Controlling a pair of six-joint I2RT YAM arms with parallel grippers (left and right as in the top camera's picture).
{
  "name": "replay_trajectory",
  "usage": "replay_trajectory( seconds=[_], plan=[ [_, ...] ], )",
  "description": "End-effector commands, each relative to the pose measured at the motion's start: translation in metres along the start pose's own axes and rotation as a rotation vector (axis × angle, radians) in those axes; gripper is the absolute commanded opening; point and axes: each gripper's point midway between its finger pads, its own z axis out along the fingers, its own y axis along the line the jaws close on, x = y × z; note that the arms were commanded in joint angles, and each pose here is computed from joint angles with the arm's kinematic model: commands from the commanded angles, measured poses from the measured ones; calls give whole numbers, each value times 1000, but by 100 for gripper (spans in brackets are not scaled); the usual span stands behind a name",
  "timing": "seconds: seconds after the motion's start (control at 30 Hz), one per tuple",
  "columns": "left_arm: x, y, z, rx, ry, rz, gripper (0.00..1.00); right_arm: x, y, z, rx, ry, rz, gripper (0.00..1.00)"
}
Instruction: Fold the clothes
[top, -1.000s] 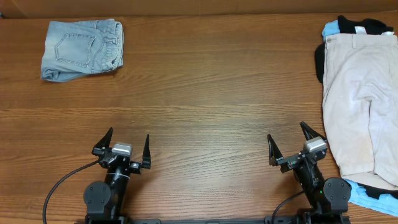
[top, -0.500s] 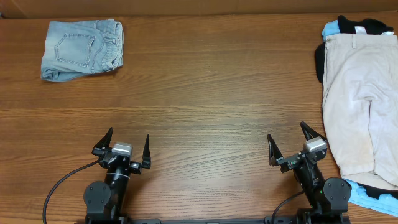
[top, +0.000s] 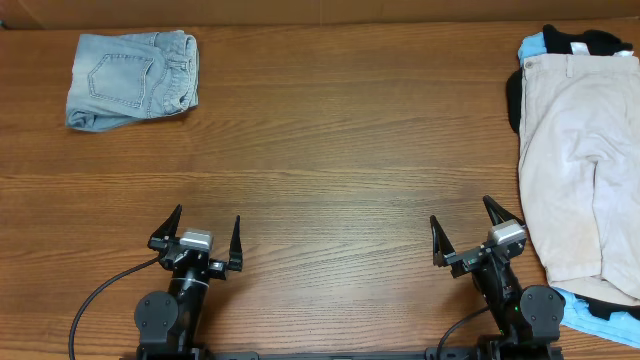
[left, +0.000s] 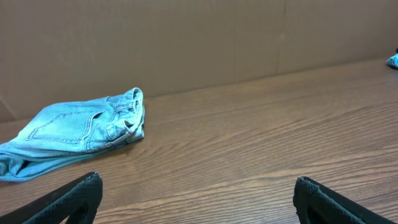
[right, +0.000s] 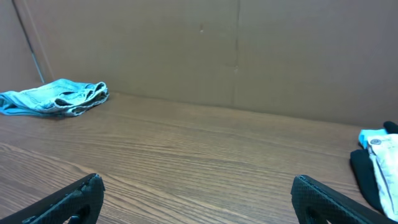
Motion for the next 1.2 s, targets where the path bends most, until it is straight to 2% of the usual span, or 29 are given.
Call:
replay_trajectory(
  seconds=[0.0,0.1,0.5,0.8,0.9,1.03,1.17],
  plan=[
    [1,3,0,-18,-2,-9,100,2,-3,0,21,-5,2,100],
    [3,11,-1,-66,8,6,100,2,-3,0,19,-5,1,100],
    [3,11,-1,-68,8,6,100,0,-3,0,18,-10,0,100],
    [0,9,0,-58,-4,3,100,-41,-2,-4,18,-175,-40,100],
    [-9,10,-1,-60,-34,-27,100,-64,0,-9,8,-270,-2,100],
    [-38,12,-6,-63,-107,-61,100,-92,3,-18,-8,-385,20,100],
    [-73,14,-17,-69,-178,-52,100,-107,5,-24,-14,-420,21,100]
  ],
)
